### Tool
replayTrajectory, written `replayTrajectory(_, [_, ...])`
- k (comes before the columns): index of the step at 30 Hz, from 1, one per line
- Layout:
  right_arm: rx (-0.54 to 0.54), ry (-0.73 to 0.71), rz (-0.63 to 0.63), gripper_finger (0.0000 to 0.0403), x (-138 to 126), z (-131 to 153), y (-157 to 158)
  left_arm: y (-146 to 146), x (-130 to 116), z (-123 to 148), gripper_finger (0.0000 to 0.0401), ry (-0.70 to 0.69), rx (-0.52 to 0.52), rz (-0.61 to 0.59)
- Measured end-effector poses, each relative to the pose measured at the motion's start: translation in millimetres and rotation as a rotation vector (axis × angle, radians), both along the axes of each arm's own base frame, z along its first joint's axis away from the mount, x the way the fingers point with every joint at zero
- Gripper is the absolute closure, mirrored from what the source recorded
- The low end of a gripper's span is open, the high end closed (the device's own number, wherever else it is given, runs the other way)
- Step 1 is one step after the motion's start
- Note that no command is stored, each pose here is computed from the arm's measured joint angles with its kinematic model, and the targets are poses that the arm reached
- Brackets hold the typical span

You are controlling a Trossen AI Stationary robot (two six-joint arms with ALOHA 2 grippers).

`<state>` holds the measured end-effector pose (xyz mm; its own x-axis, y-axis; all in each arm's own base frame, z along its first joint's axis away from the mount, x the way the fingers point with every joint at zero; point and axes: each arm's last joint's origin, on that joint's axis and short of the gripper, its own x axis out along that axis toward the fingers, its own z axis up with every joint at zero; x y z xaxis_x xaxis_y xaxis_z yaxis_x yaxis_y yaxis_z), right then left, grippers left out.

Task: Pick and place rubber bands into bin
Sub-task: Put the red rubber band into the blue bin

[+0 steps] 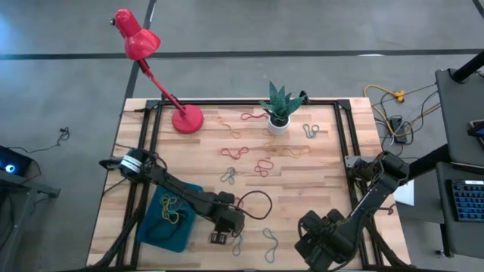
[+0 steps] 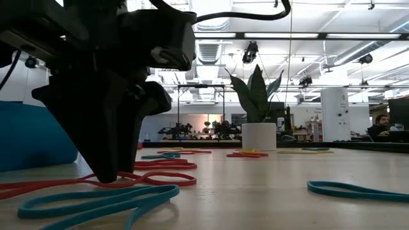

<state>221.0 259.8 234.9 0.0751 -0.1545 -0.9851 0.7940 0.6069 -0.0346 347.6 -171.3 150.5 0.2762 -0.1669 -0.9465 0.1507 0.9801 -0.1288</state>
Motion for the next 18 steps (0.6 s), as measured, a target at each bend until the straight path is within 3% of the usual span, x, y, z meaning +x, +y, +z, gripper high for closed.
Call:
replayTrajectory(6, [-0.006, 0.005, 0.004, 0.0204, 0, -1, -1, -2, -1, -1, 0.0391, -0.007, -0.007, -0.031])
replayTrajectory(12, [-0.009, 0.005, 0.004, 0.0204, -1, -2, -1, -2, -3, 3, 0.04, 0.014, -0.029, -0.045])
replayTrajectory(15, [-0.01, 0.005, 0.004, 0.0204, -1, -2, -1, 1, -9, 17, 0.0401, 0.055, -0.009, -0.062])
replayTrajectory(18, [-0.017, -0.002, 0.007, 0.0204, 0, -2, -2, 4, -13, 53, 0.0401, -0.006, -0.003, -0.062])
